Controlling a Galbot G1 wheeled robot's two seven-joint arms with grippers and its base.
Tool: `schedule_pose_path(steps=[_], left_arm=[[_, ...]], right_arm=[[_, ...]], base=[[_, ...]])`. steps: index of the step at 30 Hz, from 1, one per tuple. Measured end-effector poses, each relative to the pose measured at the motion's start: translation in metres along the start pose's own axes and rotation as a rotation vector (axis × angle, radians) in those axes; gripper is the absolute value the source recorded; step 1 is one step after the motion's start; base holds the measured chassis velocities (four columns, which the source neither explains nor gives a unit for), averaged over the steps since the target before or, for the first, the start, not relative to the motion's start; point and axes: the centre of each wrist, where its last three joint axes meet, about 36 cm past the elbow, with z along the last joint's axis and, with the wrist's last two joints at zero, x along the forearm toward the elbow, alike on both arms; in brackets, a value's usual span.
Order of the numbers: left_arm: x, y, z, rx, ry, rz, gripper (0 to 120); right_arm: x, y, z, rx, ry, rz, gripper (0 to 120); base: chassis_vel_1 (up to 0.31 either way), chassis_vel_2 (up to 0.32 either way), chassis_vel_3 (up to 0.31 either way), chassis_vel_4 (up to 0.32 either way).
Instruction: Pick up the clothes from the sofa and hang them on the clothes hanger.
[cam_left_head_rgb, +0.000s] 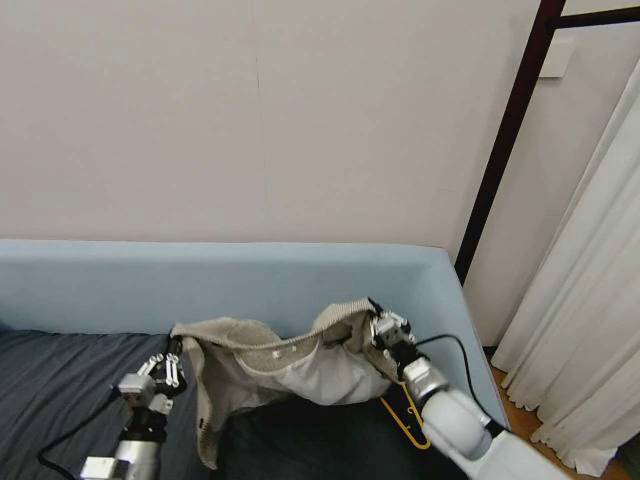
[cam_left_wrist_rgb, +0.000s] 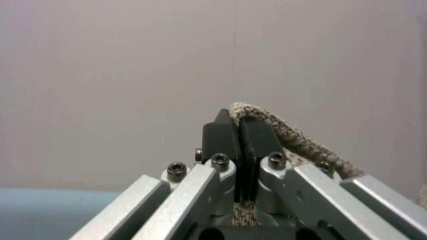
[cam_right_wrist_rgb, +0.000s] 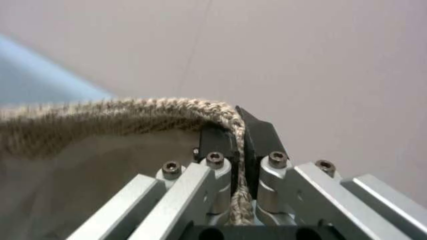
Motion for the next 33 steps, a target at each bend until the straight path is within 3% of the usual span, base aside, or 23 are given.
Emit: schedule_pose_path(steps=[1, 4, 5, 9, 15, 20, 24, 25, 29, 30, 33], left_arm=[[0.0, 0.0, 0.0, 0.0, 0.0, 0.0, 0], [-0.034, 0.023, -0.04, -0.038, -0.048, 0.03, 0], [-0.034, 0.023, -0.04, -0.038, -0.048, 0.03, 0], [-0.06, 0.038, -0.074, -0.089, -0.065, 0.054, 0], [-0.063, 0.041, -0.083, -0.115, -0.049, 0.068, 0], [-0.048, 0.039, -0.063, -0.149, 0.029, 0.072, 0], [-0.011, 0.037, -0.01, -0.201, 0.189, 0.058, 0], [-0.011, 0.037, -0.01, -0.201, 0.189, 0.058, 0], [0.016, 0.031, 0.03, -0.187, 0.304, 0.063, 0], [0.016, 0.031, 0.03, -0.187, 0.304, 0.063, 0], [0.026, 0.023, 0.042, -0.163, 0.356, 0.072, 0]], right_arm=[[0.0, 0.0, 0.0, 0.0, 0.0, 0.0, 0], [0.006, -0.037, -0.065, -0.133, 0.0, -0.06, 0], [0.006, -0.037, -0.065, -0.133, 0.0, -0.06, 0], [0.015, -0.063, -0.113, -0.112, 0.033, -0.071, 0], [0.027, -0.062, -0.125, -0.031, 0.139, -0.071, 0], [0.03, -0.046, -0.106, 0.023, 0.238, -0.112, 0], [0.024, -0.005, -0.047, 0.062, 0.392, -0.192, 0], [0.024, -0.005, -0.047, 0.062, 0.392, -0.192, 0], [0.012, 0.027, 0.017, 0.09, 0.426, -0.262, 0], [0.012, 0.027, 0.017, 0.09, 0.426, -0.262, 0], [-0.003, 0.045, 0.064, 0.069, 0.412, -0.296, 0]], base=[[0.0, 0.0, 0.0, 0.0], [0.0, 0.0, 0.0, 0.0], [0.0, 0.0, 0.0, 0.0], [0.0, 0.0, 0.0, 0.0], [0.0, 0.0, 0.0, 0.0], [0.0, 0.0, 0.0, 0.0], [0.0, 0.0, 0.0, 0.0], [0.0, 0.0, 0.0, 0.0], [0.0, 0.0, 0.0, 0.0], [0.0, 0.0, 0.0, 0.0], [0.0, 0.0, 0.0, 0.0]])
